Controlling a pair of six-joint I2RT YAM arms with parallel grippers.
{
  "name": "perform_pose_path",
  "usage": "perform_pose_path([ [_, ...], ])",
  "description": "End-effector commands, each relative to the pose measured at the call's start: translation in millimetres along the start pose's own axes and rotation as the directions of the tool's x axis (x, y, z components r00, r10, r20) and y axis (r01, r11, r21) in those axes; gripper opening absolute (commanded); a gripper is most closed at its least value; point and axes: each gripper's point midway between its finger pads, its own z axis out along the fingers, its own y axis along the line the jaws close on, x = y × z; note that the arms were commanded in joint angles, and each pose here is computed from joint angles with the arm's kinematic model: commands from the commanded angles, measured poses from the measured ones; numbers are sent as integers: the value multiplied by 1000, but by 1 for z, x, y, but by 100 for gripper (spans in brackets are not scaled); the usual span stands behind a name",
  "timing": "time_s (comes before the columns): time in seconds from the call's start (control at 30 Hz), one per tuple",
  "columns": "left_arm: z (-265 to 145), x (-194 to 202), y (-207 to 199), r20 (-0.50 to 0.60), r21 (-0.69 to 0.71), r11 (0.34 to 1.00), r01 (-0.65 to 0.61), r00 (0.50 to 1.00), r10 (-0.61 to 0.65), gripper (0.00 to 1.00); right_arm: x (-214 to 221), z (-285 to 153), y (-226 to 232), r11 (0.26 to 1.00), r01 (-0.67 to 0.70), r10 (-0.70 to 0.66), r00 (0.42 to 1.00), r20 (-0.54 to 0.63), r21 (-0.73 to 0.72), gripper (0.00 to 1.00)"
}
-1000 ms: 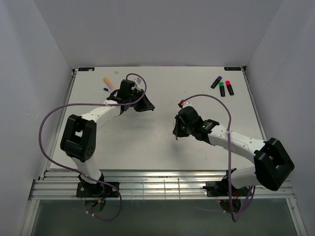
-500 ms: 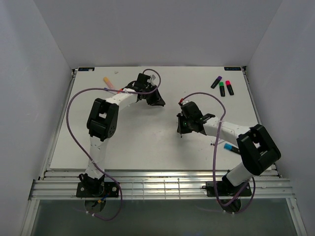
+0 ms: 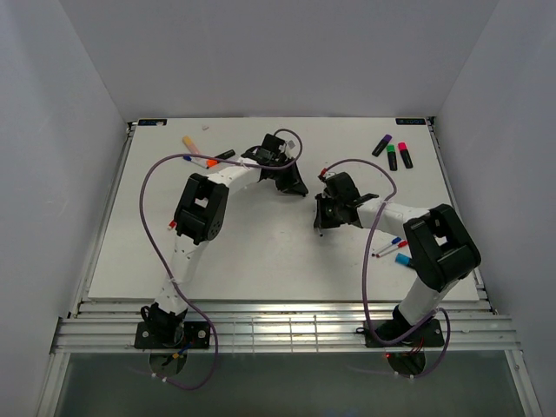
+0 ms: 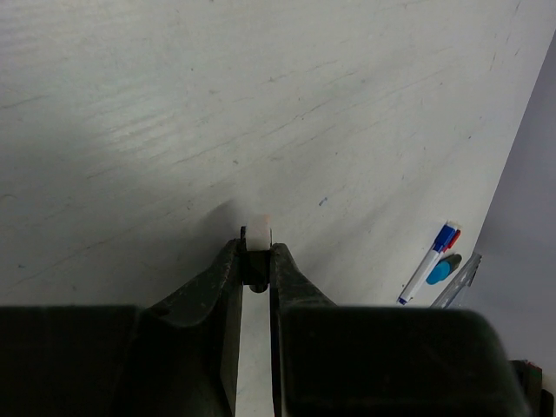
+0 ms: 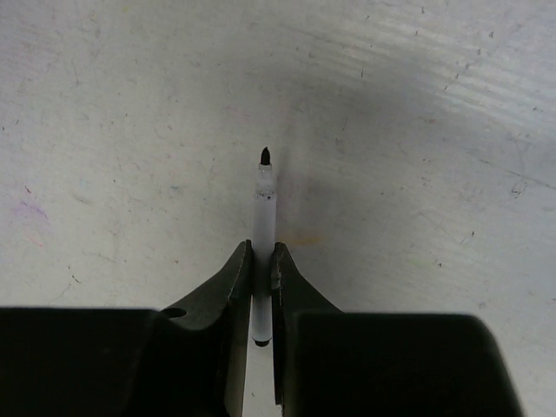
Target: Open the pen caps
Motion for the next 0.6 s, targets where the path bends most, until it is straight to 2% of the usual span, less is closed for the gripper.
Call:
perform_pose_path([
  [0.0, -6, -8, -25, 3, 56, 998, -20, 1000, 20, 0, -31, 3, 1, 1000, 19, -19, 997, 76, -7, 9],
  [0.2, 3, -13, -34, -13, 104, 994, -16, 1000, 17, 6, -42, 8, -13, 999, 4, -8, 996, 91, 46, 11],
  [0.3, 7, -13, -33, -15, 103, 995, -7, 1000, 9, 11, -45, 11, -15, 999, 5, -10, 996, 92, 51, 16],
  [0.57, 14, -9, -21, -24, 74, 997, 19, 1000, -17, 27, -48, 24, -28, 995, -3, -5, 997, 81, 99, 18],
])
